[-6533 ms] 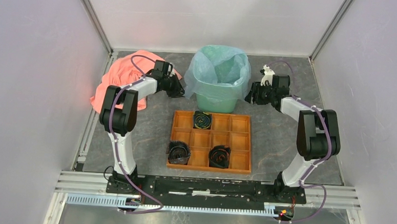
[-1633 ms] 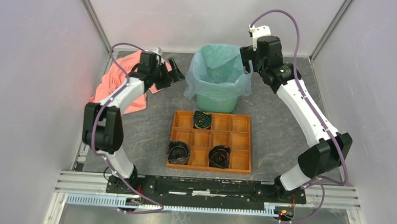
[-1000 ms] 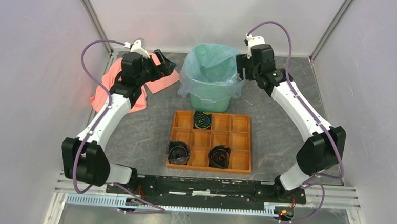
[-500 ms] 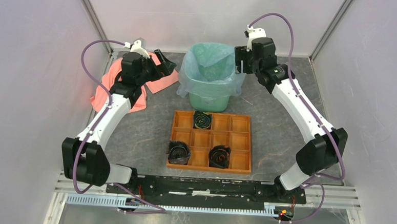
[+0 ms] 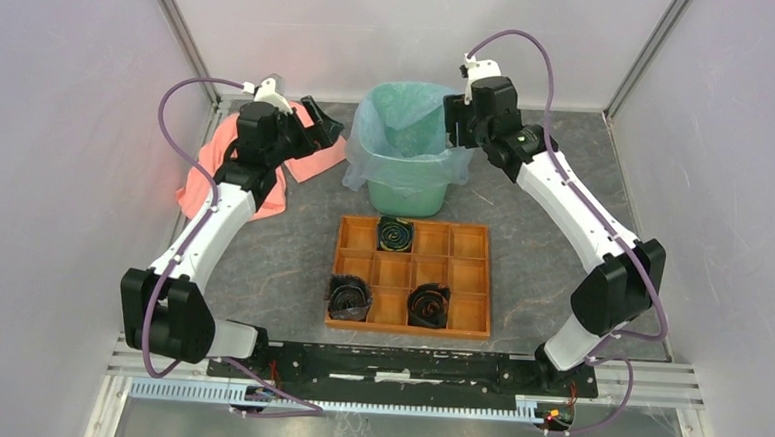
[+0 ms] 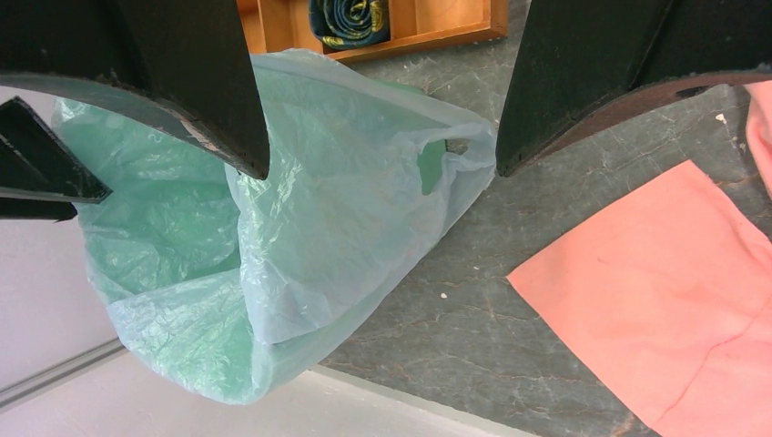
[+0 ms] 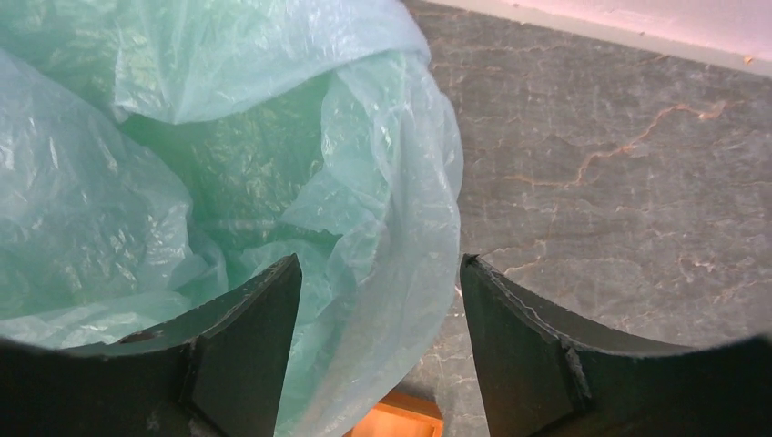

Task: Put the trash bags into the trash bin

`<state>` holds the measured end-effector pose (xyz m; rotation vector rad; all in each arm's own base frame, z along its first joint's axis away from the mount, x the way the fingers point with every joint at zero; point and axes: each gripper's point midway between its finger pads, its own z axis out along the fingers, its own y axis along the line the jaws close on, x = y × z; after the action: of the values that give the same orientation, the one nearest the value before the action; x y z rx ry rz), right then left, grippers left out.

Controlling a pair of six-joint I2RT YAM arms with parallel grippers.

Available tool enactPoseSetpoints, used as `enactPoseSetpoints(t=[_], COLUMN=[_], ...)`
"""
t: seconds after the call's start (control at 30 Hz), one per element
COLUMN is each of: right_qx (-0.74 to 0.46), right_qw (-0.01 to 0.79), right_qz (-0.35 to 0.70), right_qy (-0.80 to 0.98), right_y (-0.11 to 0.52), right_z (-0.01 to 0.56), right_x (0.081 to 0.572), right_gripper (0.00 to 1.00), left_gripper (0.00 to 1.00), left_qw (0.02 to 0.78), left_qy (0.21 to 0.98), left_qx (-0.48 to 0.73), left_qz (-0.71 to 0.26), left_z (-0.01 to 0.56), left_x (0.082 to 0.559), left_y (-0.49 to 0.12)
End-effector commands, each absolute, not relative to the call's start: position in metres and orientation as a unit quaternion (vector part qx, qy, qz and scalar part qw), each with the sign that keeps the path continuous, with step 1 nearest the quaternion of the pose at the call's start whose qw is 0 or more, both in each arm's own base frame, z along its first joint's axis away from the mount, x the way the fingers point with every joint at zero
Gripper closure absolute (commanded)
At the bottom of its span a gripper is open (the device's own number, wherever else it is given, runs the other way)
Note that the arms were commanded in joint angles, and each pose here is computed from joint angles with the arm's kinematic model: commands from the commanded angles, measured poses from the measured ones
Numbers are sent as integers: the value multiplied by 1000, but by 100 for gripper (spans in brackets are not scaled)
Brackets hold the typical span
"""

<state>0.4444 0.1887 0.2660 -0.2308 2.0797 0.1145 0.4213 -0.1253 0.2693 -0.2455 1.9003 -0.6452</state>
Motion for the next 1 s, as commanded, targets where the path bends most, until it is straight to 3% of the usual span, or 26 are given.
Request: enactPoseSetpoints(t=[0.0,0.2,0.37,0.43,0.57,0.6,0.97], right_qx=[-84,-83,-55,-49,-20,-13,85], right_qw=[555,510,503,509,533,538,545], right_qz=[40,-7,-48,-79,-134,-137,-198], right_qy=[826,856,861,856,835,832,811], right_y=[182,193,189,179,148,141,2], right_z=[318,264,253,262,283,288,313], right_x=[446,454,468,473,477,479,522], right_gripper=[28,37,57,66,97,100,100], left_gripper=[0,0,0,0,0,0,0], left_qw=[548,546,545,545,545,545,535], left_qy=[787,790,793,793,794,794,798], left_qx=[-92,-99,-104,-105,-109,-109,-105], left_qz=[-267,-262,-251,-250,-245,-246,-258], left_z=[278,275,273,273,272,273,268], left_x=[425,426,426,426,426,426,427], left_y=[-125,-123,-119,-118,-117,-117,-122])
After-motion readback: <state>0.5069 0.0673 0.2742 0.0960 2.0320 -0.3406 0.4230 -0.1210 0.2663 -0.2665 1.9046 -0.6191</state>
